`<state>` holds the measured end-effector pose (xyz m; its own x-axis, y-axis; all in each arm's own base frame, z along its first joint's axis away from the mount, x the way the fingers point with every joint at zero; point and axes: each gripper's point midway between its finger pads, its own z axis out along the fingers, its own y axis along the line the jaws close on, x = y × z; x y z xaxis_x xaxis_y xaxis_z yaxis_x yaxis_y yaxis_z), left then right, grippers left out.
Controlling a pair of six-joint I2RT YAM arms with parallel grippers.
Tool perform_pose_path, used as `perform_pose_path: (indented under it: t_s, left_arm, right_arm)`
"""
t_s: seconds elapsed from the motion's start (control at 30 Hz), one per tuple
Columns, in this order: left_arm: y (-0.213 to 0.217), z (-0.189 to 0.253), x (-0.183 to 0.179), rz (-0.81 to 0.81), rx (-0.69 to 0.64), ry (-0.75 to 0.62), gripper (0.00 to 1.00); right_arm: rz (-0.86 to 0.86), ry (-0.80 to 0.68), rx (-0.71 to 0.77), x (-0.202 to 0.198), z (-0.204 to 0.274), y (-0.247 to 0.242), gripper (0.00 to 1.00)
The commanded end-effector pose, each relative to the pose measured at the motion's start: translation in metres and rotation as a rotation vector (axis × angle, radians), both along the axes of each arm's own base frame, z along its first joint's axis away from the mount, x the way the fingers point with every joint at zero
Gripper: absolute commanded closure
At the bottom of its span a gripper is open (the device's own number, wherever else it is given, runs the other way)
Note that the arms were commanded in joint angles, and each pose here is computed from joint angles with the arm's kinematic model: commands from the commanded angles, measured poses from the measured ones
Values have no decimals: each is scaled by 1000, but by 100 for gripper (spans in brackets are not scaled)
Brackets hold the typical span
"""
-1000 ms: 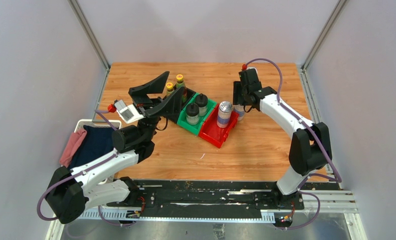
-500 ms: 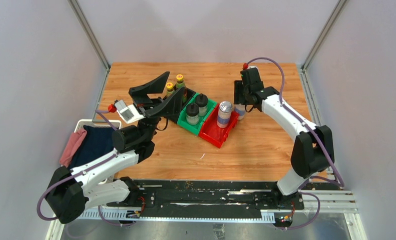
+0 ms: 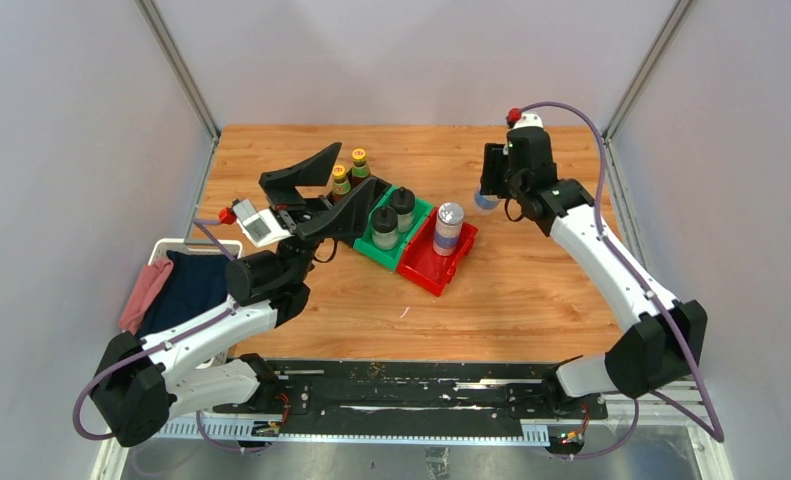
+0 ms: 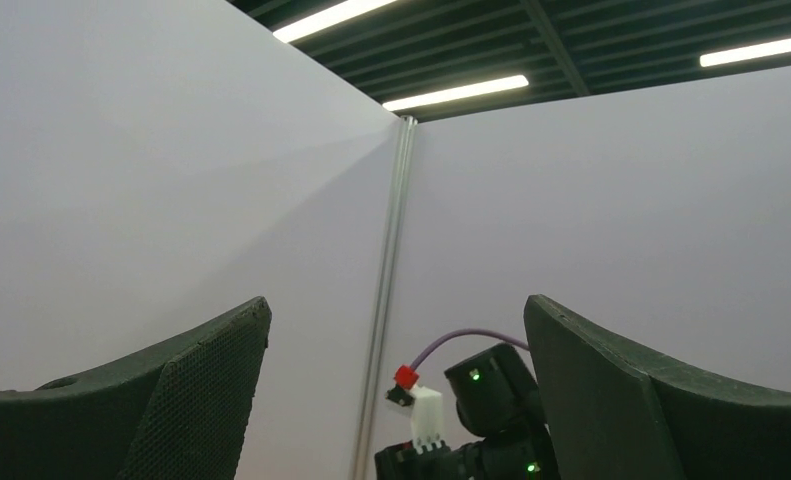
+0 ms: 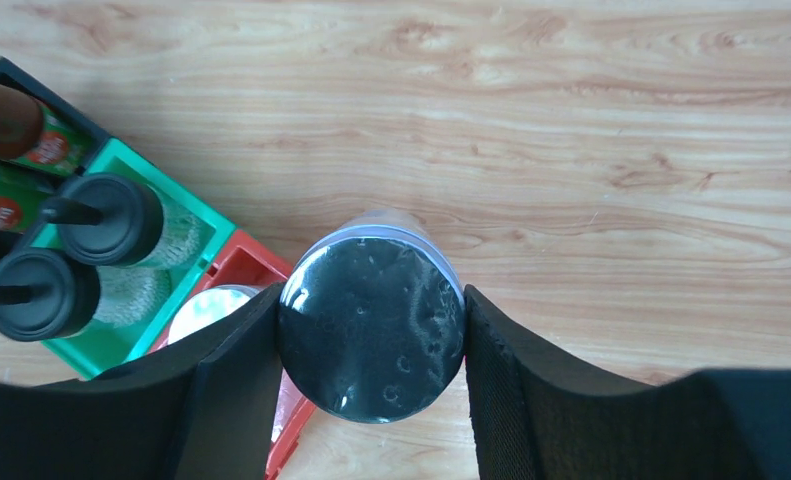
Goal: Organize the condiment bottles
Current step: Pick up the bottle from the center of the board, then place the bottle in the storage box.
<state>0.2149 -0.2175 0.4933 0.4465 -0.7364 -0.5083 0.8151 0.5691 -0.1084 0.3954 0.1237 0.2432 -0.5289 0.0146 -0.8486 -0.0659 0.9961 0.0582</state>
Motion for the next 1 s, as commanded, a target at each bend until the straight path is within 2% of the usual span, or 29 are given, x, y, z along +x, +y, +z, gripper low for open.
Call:
perform_pose_path:
  t_s: [0.0,0.2,0.43,0.97]
  left_arm:
    - [3,6,-6,8,-13,-23,0]
    - [3,6,-5,10,-20,-21,0]
    - [4,7,-7,3,-33,-26,0]
    - [7,7,-10,12,-33,-36,0]
  right_arm:
    - [-6,-186,20,-7,61,-7,100]
    - [21,-301,52,-27,101,-6,100]
    - [94,-370,80,-51,127,7,100]
    - [333,-371,58,-98,133,72,100]
